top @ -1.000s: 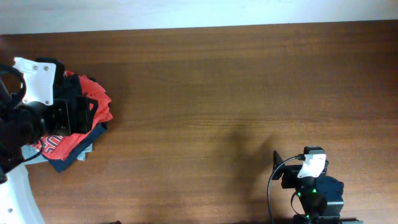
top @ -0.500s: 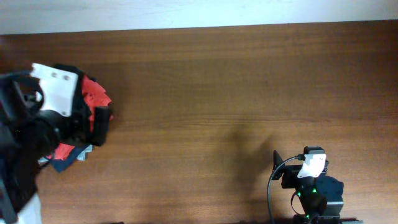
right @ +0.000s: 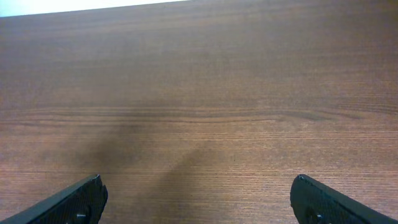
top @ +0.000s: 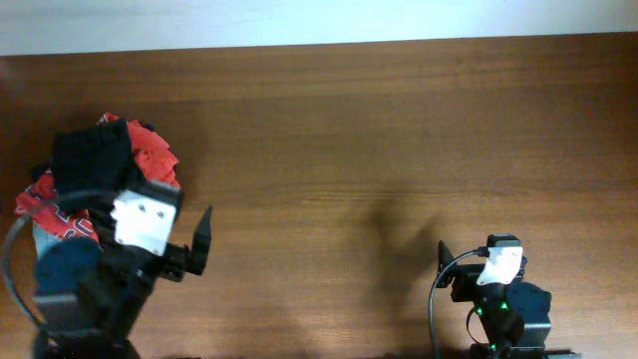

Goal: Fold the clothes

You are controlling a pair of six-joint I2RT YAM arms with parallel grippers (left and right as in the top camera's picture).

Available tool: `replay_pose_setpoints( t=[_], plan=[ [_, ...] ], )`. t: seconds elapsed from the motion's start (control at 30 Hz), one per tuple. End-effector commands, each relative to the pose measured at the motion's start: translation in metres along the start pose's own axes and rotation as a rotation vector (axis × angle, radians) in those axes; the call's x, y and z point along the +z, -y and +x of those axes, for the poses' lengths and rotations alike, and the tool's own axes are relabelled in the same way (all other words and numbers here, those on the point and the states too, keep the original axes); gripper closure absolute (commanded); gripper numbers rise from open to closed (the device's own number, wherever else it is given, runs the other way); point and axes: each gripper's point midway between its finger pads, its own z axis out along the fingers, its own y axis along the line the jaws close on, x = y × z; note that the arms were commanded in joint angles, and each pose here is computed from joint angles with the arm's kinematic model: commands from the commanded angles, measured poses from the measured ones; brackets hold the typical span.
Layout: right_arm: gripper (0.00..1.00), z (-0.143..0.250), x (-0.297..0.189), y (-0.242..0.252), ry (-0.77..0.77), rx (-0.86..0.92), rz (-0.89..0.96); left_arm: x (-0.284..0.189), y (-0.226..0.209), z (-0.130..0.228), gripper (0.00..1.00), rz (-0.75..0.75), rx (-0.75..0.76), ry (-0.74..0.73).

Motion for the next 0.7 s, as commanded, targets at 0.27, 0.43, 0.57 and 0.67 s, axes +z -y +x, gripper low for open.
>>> replay_pose_setpoints(
  t=[0.27, 0.43, 0.57, 0.67],
  plan=[
    [0.01, 0.001, 0.0, 0.0, 0.005, 0.013, -0.002, 0.029, 0.031, 0.119, 0.01, -0.013, -0.12, 0.08],
    [0.01, 0.001, 0.0, 0.0, 0.005, 0.013, -0.002, 0.04, 0.045, 0.152, 0.01, 0.013, -0.145, 0.092],
    [0.01, 0.001, 0.0, 0.0, 0.005, 0.013, -0.002, 0.052, 0.055, 0.174, 0.01, 0.041, -0.141, 0.083],
    [0.01, 0.001, 0.0, 0.0, 0.005, 0.013, -0.002, 0.057, 0.06, 0.179, 0.01, 0.061, -0.134, 0.08]
  ],
)
